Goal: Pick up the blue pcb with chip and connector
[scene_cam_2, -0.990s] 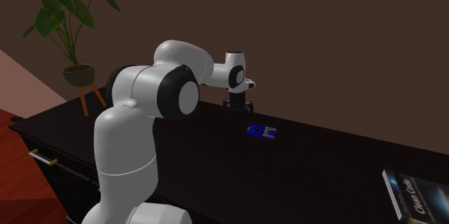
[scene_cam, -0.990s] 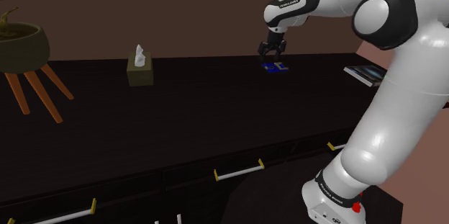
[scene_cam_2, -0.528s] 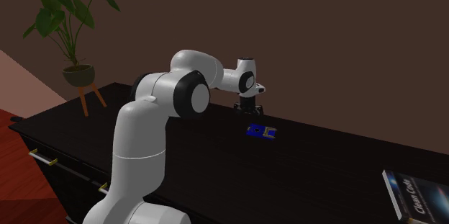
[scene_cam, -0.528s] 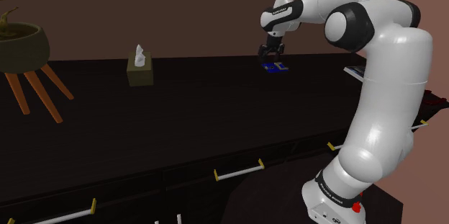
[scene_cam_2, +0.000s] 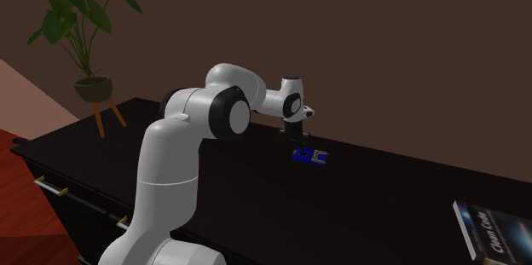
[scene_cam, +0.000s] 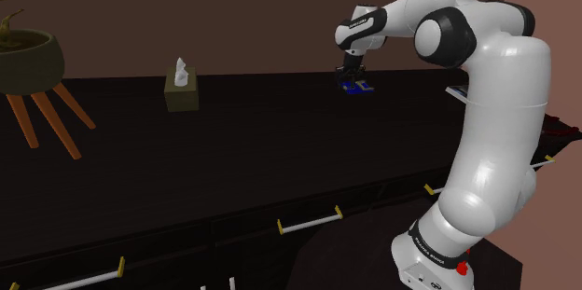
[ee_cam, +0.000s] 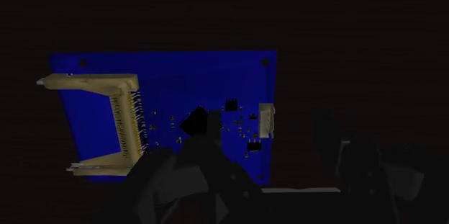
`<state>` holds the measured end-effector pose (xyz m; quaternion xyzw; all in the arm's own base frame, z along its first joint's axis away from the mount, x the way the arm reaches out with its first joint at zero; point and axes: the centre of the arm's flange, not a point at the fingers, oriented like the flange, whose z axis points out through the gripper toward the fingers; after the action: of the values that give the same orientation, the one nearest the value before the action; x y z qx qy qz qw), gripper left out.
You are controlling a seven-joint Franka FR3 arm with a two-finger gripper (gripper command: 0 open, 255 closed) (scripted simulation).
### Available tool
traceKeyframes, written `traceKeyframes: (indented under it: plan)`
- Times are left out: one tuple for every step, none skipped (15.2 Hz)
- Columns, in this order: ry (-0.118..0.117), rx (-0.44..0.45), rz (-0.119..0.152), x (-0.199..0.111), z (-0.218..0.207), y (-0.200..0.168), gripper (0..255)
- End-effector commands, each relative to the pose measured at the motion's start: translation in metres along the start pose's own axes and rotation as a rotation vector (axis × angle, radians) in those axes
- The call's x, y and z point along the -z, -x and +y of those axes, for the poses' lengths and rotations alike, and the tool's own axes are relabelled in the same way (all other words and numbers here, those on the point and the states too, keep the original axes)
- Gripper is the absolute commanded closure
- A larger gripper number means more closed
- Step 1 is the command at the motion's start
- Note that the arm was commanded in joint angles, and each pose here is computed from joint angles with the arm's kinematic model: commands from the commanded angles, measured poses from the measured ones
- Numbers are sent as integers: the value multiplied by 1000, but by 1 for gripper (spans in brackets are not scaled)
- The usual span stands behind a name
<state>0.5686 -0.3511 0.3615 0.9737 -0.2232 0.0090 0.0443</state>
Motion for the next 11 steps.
traceKeyframes:
  plan:
    - [0, 0, 0, -1, 0, 0, 255]
    - [0, 0, 0, -1, 0, 0, 255]
    - [0, 0, 0, -1, 0, 0, 255]
    - [0, 0, 0, -1, 0, 0, 255]
    - [0, 0, 0, -1, 0, 0, 255]
    - [0, 0, 0, -1, 0, 0, 255]
    - [0, 0, 0, -1, 0, 0, 255]
    - [0, 0, 0, -1, 0, 0, 255]
    - [0, 0, 0, -1, 0, 0, 255]
    - [0, 0, 0, 4, 0, 0, 255]
    - [0, 0, 0, 9, 1, 0, 255]
